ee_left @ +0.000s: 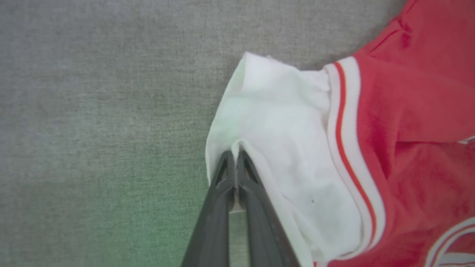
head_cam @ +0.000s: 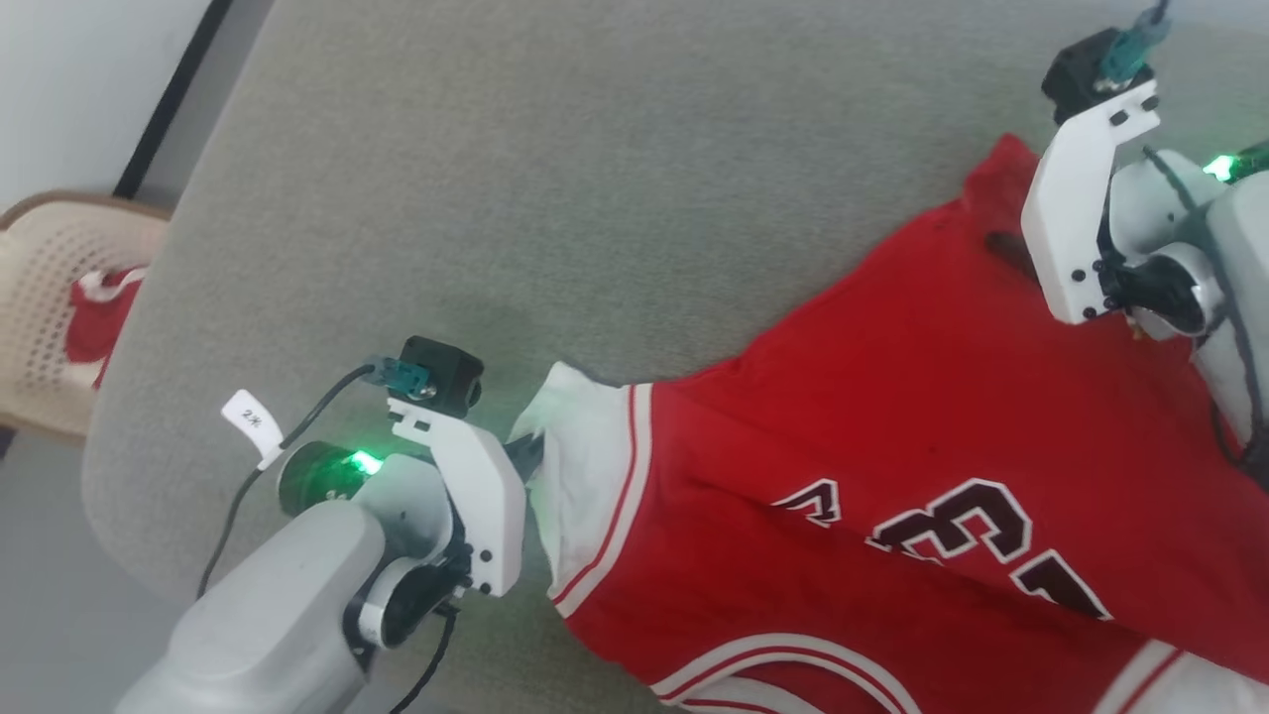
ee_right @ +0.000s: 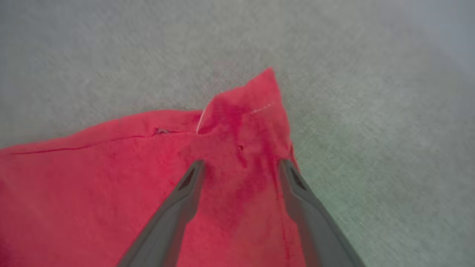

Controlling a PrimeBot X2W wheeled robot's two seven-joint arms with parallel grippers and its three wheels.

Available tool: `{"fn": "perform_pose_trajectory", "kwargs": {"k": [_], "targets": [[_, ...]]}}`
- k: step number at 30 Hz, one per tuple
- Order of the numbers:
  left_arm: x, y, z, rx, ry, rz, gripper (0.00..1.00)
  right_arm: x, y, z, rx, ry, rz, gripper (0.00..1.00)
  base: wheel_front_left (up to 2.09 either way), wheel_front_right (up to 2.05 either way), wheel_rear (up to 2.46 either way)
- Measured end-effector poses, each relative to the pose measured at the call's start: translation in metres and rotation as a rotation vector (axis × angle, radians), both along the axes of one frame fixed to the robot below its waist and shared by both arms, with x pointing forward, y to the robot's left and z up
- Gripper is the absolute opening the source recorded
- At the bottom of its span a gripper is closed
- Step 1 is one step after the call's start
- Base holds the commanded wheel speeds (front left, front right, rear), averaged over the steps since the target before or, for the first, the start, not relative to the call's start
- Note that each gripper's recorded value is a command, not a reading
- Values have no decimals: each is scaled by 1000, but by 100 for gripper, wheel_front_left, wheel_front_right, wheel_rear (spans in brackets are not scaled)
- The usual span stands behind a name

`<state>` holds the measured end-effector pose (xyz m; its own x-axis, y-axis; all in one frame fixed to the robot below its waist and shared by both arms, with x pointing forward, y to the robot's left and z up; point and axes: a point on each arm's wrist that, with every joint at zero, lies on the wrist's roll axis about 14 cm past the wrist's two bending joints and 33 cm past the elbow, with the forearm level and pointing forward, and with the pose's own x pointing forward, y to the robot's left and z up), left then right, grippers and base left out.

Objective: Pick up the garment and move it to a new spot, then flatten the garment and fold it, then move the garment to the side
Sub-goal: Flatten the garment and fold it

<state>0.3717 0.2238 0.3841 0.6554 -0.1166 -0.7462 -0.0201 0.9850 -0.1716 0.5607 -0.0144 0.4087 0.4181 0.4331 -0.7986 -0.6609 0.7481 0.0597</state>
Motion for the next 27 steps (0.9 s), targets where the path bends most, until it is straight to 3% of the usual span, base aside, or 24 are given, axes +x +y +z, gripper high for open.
{"fn": "perform_pose_trajectory", "kwargs": {"k": [8, 9, 10, 20, 27], "targets": [[-1, 8, -11, -3, 13, 28, 0, -4, 0, -37, -124, 156, 28, 100, 0, 0, 0], [-1, 8, -12, -5, 15, 28, 0, -4, 1, -38, -125, 167, 29, 69, 0, 0, 0], [-1, 9, -12, -6, 16, 30, 0, -5, 2, -38, -133, 168, 39, 0, 0, 0, 0], [21, 19, -2, -2, -19, 31, 0, -1, -12, -19, -107, 127, 10, 0, 0, 0, 0], [65, 40, 49, 112, -122, -26, 0, 12, -27, 36, -49, -31, -13, 0, 0, 0, 0]]}}
